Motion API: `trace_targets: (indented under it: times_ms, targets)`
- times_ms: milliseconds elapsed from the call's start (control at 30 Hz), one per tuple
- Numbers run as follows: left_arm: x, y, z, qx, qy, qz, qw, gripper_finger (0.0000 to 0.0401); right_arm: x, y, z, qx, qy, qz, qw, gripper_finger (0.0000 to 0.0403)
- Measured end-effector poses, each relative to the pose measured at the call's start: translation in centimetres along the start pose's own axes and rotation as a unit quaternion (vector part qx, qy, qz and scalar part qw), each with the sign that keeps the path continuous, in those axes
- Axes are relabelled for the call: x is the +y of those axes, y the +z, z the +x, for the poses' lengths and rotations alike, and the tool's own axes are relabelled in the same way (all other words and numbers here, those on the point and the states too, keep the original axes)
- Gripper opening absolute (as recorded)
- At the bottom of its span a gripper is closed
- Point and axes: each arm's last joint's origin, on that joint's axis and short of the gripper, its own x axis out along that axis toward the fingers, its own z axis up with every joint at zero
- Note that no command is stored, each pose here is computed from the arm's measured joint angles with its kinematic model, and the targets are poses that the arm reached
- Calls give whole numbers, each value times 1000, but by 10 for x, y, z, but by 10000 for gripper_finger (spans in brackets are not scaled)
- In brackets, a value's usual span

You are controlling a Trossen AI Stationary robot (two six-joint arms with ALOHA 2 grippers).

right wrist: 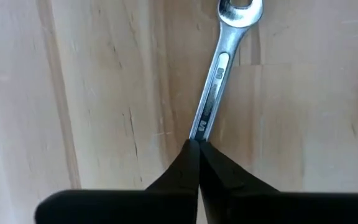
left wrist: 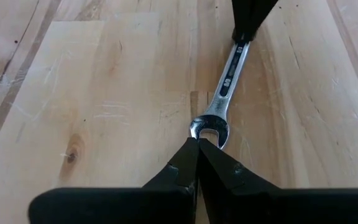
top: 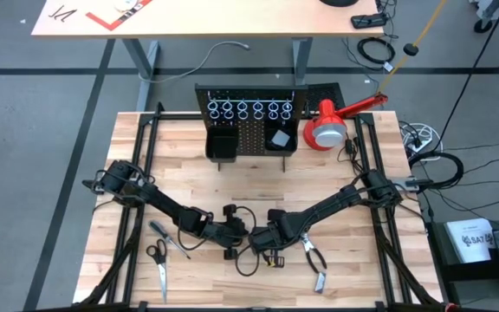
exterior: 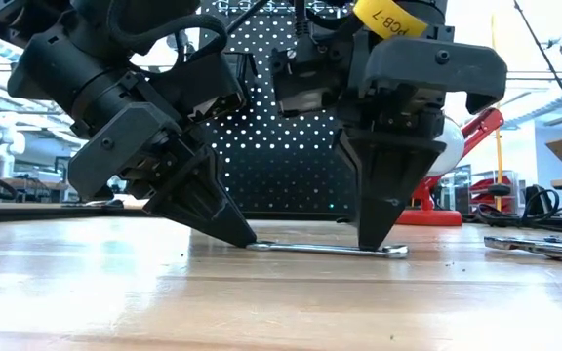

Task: Hang tools onto peg board
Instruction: Hang the wrench on the pegboard

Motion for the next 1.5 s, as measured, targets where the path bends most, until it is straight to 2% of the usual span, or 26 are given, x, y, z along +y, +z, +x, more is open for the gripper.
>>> trace_targets:
  times_ms: [133, 300, 467, 600, 833, 1267, 1500]
  targets:
    - [0, 0, 0, 4, 1, 0, 1000, 17, 7, -8, -8, 13, -1, -16, 1000, 35]
    - [0, 0, 0, 6, 2, 1, 1000, 17, 16, -16, -16, 20, -5, -30, 999, 106]
    - [0, 0, -1, 6, 2, 1, 1000, 17, 18, -16, -1, 27, -10, -36, 999, 165]
    - [0, 0, -1, 7, 3, 1, 1000, 17, 14, -12, 8, 33, -9, -40, 999, 181]
    - [0, 0, -1, 7, 3, 1, 1000, 17, 3, -4, 11, 32, 12, -44, 998, 159]
    - [1, 0, -1, 6, 5, 5, 1000, 17, -3, 1, 17, 28, 15, -48, 998, 43]
    - [1, 0, -1, 6, 6, 5, 1000, 17, -3, 1, 16, 28, 15, -48, 998, 40]
